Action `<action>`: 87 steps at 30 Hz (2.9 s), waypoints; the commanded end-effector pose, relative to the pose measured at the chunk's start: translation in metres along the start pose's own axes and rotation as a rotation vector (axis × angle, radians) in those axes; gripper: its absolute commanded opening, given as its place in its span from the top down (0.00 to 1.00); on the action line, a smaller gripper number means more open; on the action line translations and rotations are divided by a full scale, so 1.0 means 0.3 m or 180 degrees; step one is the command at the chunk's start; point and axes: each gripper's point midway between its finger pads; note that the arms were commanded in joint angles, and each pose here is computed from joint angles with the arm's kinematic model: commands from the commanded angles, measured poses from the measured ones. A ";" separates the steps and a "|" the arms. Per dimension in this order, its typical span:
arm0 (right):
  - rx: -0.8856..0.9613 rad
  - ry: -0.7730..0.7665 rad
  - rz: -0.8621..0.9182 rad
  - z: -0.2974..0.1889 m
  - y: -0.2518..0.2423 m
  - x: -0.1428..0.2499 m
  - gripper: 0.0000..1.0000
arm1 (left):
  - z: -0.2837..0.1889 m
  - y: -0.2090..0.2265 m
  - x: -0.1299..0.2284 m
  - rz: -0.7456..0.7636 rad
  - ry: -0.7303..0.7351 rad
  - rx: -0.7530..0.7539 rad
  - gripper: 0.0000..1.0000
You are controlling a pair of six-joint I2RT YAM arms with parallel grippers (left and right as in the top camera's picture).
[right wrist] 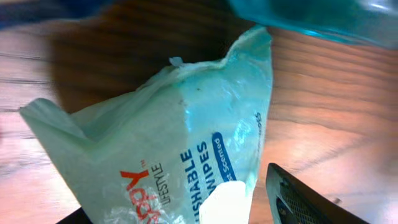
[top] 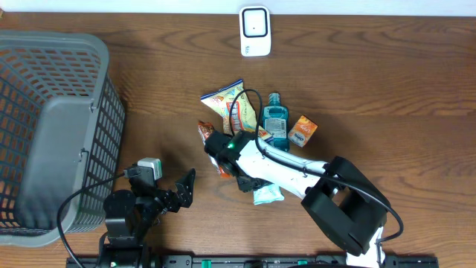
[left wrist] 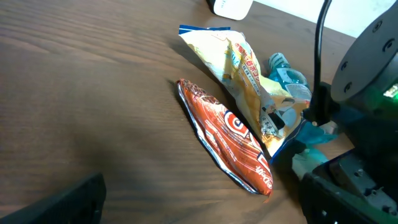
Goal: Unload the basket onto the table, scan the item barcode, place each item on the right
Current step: 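Close the right gripper on the wipes packet and lift it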
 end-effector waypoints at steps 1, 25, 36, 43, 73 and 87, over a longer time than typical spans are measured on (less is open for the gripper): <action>0.0201 -0.0098 0.0087 0.005 -0.032 -0.007 0.42 | 0.006 0.004 0.045 -0.0081 0.0137 0.0012 0.01; 0.0694 -0.0057 0.0047 0.079 -0.119 0.031 0.54 | 0.006 0.004 0.045 -0.0081 0.0137 0.0012 0.02; 0.0842 0.0286 -0.0023 0.169 -0.112 0.093 0.88 | 0.006 0.004 0.045 -0.0081 0.0137 0.0012 0.02; -0.0156 0.0669 -0.0600 0.099 0.044 0.063 0.99 | 0.006 0.004 0.045 -0.0081 0.0137 0.0012 0.02; -0.5496 0.1028 -0.0851 -0.771 0.004 0.047 0.99 | 0.006 0.004 0.045 -0.0081 0.0137 0.0012 0.01; -0.5525 0.0709 -0.0539 -0.774 -0.140 -0.005 0.99 | 0.006 0.004 0.045 -0.0081 0.0137 0.0012 0.02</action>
Point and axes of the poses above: each gripper's point midway between its finger pads, its own z axis out along the fingers, its own y axis along the line the jaws close on, x = y × z, and after that the axes turned 2 degrees about z, right-handed
